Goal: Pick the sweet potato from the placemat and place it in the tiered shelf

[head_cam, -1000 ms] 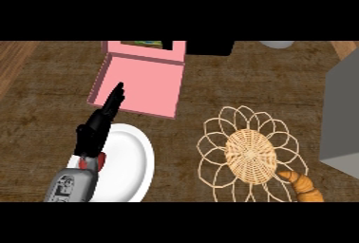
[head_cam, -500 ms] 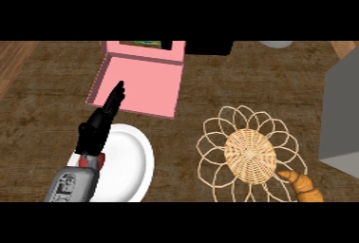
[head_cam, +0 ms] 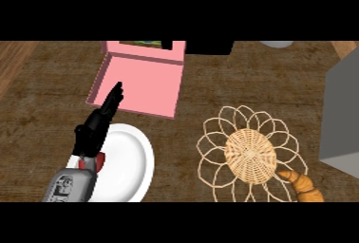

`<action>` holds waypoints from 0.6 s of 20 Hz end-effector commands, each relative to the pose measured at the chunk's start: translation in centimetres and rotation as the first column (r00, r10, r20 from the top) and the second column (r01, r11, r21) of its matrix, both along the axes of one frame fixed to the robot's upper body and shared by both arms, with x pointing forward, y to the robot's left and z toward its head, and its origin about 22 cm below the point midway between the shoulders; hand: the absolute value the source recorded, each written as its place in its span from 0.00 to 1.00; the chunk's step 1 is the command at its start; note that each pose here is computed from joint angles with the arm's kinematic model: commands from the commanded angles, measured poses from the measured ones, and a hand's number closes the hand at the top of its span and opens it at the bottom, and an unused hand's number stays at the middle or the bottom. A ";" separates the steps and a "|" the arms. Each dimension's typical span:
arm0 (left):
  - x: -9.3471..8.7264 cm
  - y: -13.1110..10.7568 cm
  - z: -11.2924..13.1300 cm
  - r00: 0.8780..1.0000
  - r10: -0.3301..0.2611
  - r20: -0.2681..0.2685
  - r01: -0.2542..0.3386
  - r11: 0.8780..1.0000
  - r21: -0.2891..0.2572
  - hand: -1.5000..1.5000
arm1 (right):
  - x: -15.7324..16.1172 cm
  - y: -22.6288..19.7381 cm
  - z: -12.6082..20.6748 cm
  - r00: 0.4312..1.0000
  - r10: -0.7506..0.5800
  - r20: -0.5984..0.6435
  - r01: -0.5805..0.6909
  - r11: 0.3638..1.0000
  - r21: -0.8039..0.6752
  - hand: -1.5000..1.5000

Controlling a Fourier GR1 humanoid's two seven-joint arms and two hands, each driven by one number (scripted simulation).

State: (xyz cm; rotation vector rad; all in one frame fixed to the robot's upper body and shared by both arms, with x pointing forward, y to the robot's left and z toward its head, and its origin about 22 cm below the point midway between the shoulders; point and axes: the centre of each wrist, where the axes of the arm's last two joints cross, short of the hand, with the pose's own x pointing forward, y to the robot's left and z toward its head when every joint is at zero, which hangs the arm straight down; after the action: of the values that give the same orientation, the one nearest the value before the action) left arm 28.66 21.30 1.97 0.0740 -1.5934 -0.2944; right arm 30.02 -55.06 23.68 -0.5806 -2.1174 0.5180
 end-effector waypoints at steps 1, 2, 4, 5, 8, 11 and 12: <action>0.5 0.9 -1.8 1.000 -0.002 -0.011 0.002 1.000 -0.007 0.50 | 1.0 0.1 -0.5 0.995 0.096 -0.029 -0.094 0.993 0.075 0.00; 0.2 0.5 0.2 1.000 -0.005 -0.012 0.005 1.000 -0.005 0.50 | 0.1 -1.0 0.0 0.995 0.093 -0.037 -0.090 0.992 0.087 0.00; -0.3 0.0 -1.3 1.000 0.015 0.003 -0.015 1.000 0.008 0.50 | 1.2 -0.1 -0.5 0.990 0.133 -0.055 -0.124 0.982 0.144 0.00; 0.4 -2.3 -0.5 1.000 0.004 0.000 -0.004 1.000 0.003 0.50 | 0.1 -1.0 0.9 0.983 0.181 -0.039 -0.172 0.971 0.166 0.00; 1.0 0.3 0.5 1.000 0.019 -0.012 -0.019 1.000 0.007 0.50 | 1.1 -0.1 1.1 0.971 0.222 -0.084 -0.204 0.961 0.184 0.00; 0.8 1.3 0.3 1.000 0.008 -0.001 -0.008 1.000 0.001 0.50 | 0.2 -0.9 1.8 0.964 0.251 -0.093 -0.230 0.954 0.190 0.00; 0.6 0.3 0.4 1.000 0.013 0.002 -0.013 1.000 -0.011 0.50 | 0.6 -0.5 2.8 0.956 0.274 -0.102 -0.249 0.946 0.206 0.00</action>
State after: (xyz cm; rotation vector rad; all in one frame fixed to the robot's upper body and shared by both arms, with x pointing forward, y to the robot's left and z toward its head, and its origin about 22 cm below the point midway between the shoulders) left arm 28.99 21.47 1.91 0.0815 -1.5886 -0.2846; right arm 30.71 -55.41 25.55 -0.3889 -2.0431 0.4171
